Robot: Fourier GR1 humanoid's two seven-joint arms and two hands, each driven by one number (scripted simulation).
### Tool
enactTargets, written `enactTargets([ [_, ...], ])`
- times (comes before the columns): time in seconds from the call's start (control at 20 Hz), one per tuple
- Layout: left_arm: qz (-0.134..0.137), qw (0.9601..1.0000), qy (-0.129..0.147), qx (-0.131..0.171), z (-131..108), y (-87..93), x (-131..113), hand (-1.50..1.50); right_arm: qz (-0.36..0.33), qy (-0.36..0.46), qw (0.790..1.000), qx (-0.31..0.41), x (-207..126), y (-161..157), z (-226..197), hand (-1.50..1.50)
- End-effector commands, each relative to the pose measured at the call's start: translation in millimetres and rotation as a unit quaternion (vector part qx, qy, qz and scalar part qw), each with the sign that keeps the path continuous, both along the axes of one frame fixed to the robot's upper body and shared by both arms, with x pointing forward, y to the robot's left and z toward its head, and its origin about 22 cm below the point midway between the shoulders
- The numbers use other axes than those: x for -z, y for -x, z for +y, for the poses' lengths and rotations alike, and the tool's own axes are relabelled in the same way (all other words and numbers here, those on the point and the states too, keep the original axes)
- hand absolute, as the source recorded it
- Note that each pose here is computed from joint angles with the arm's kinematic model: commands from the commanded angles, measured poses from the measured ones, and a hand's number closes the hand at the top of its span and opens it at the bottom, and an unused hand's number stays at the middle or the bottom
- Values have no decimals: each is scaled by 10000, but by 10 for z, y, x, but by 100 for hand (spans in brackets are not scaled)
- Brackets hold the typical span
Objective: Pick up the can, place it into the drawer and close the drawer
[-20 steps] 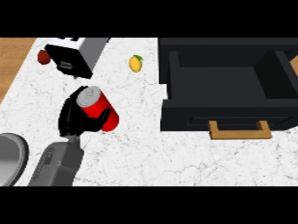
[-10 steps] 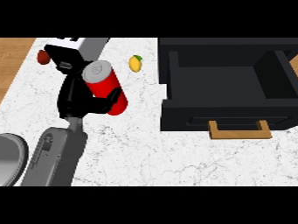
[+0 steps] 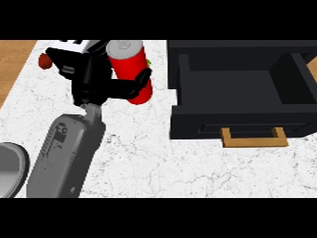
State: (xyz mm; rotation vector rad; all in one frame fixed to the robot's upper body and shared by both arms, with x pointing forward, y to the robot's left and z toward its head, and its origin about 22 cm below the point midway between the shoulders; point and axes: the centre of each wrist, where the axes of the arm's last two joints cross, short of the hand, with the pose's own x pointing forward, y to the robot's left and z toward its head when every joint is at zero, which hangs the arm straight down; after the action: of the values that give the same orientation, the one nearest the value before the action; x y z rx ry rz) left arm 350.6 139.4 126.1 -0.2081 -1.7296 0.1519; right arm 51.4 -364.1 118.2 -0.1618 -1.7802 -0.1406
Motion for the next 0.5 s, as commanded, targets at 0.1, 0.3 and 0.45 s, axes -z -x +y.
enactTargets([
  [0.1, 56, 9999, 3, 121, -281, -180, -249, 150, 64, -18, 10000, 50, -23, -63, -68, -150],
  [0.3, 17, 9999, -158, 51, -664, -284, -634, 150, -46, -24, 9999, -95, -89, -132, 141, -150],
  [0.45, -68, 9998, -166, 112, -695, -412, -714, 150, -52, -75, 9999, -71, 50, -119, -82, -150],
])
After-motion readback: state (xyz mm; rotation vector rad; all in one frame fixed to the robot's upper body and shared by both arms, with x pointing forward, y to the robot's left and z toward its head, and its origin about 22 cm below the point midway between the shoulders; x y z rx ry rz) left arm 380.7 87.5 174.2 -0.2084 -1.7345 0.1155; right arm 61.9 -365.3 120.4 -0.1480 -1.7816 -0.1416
